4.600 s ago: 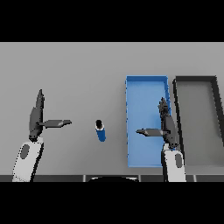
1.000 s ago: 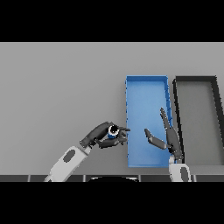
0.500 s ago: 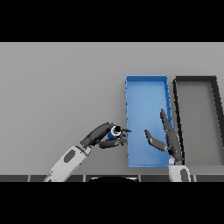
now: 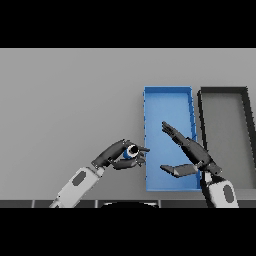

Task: Pick up the blue pipe and place it into the blue bin.

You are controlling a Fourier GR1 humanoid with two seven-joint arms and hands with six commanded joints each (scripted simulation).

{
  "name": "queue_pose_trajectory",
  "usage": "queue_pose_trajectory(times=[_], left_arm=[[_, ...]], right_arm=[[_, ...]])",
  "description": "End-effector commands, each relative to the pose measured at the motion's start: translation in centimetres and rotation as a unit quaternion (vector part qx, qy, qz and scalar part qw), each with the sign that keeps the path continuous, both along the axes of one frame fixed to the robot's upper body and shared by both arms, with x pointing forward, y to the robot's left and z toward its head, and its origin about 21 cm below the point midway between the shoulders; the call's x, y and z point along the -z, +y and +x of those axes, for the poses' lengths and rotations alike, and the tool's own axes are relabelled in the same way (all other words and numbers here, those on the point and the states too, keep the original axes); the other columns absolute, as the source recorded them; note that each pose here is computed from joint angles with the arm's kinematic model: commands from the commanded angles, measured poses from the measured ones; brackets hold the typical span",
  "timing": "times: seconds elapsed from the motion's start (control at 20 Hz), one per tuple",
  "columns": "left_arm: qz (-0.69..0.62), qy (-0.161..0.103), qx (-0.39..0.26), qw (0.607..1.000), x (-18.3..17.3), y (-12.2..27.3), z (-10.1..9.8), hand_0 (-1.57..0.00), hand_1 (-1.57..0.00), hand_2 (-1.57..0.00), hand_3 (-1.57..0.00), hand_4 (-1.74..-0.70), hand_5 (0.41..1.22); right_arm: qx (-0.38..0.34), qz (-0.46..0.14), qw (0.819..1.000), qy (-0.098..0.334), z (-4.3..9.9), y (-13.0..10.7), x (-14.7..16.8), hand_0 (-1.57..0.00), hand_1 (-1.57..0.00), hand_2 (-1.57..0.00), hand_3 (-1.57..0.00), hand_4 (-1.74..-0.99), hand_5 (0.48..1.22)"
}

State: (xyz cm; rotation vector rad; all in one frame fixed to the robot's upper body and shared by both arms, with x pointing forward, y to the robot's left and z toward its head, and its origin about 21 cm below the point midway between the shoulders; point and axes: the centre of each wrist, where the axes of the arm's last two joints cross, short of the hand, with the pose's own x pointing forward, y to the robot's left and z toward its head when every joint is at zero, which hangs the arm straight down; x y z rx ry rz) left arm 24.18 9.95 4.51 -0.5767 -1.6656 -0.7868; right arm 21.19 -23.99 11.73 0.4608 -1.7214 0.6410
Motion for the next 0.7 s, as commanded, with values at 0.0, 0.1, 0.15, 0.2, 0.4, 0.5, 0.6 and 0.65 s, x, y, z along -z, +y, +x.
queue_pose_trajectory(times=[0.0, 0.1, 0.15, 0.2, 0.4, 0.5, 0.6, 0.65], left_arm=[[0.003, -0.001, 0.001, 1.0, 0.1, -0.2, 0.1, -1.57, -1.57, -1.57, -1.49, -1.74, 1.221], [0.004, 0.001, 0.0, 1.0, 0.1, -0.3, 0.3, -1.57, -1.57, -1.57, -1.48, -1.74, 1.221], [0.004, -0.001, 0.002, 1.0, 0.1, 0.0, 0.2, -1.57, -1.57, -1.57, -1.48, -1.74, 1.221], [0.002, -0.001, 0.007, 1.0, 0.0, -0.3, 0.0, -1.57, -1.57, -1.57, -1.48, -1.74, 1.221], [-0.01, -0.004, 0.015, 1.0, -0.2, 0.0, 0.3, -1.57, -1.57, -1.57, -1.5, -1.74, 1.221], [-0.01, -0.002, 0.02, 1.0, 0.2, -0.1, 0.3, -1.57, -1.57, -1.57, -1.53, -1.74, 1.221], [-0.001, 0.007, 0.025, 1.0, 0.2, -0.2, 0.5, -1.57, -1.57, -1.57, -1.54, -1.74, 1.221], [0.0, 0.002, 0.024, 1.0, 0.1, -0.2, 0.2, -1.57, -1.57, -1.57, -1.54, -1.74, 1.221]], right_arm=[[-0.017, -0.009, 1.0, -0.002, 0.2, 0.2, -0.7, 0.0, 0.0, 0.0, 0.0, -1.306, 0.502], [-0.06, -0.026, 0.998, -0.009, 0.7, 1.9, -1.7, 0.0, 0.0, 0.0, 0.0, -1.314, 0.51], [-0.078, -0.038, 0.996, -0.021, 1.1, 2.8, -2.0, 0.0, 0.0, 0.0, 0.0, -1.311, 0.517], [-0.091, -0.049, 0.994, -0.026, 1.4, 3.5, -2.2, 0.0, 0.0, 0.0, 0.0, -1.306, 0.521], [-0.136, -0.076, 0.987, -0.032, 2.2, 5.9, -3.2, 0.0, 0.0, 0.0, 0.0, -1.241, 0.53], [-0.151, -0.077, 0.985, -0.027, 2.6, 7.1, -3.4, 0.0, 0.0, 0.0, 0.0, -1.23, 0.532], [-0.173, -0.085, 0.981, -0.034, 3.1, 8.7, -3.7, 0.0, 0.0, 0.0, 0.0, -1.225, 0.529], [-0.177, -0.087, 0.98, -0.033, 3.5, 9.5, -3.7, 0.0, 0.0, 0.0, 0.0, -1.222, 0.519]])
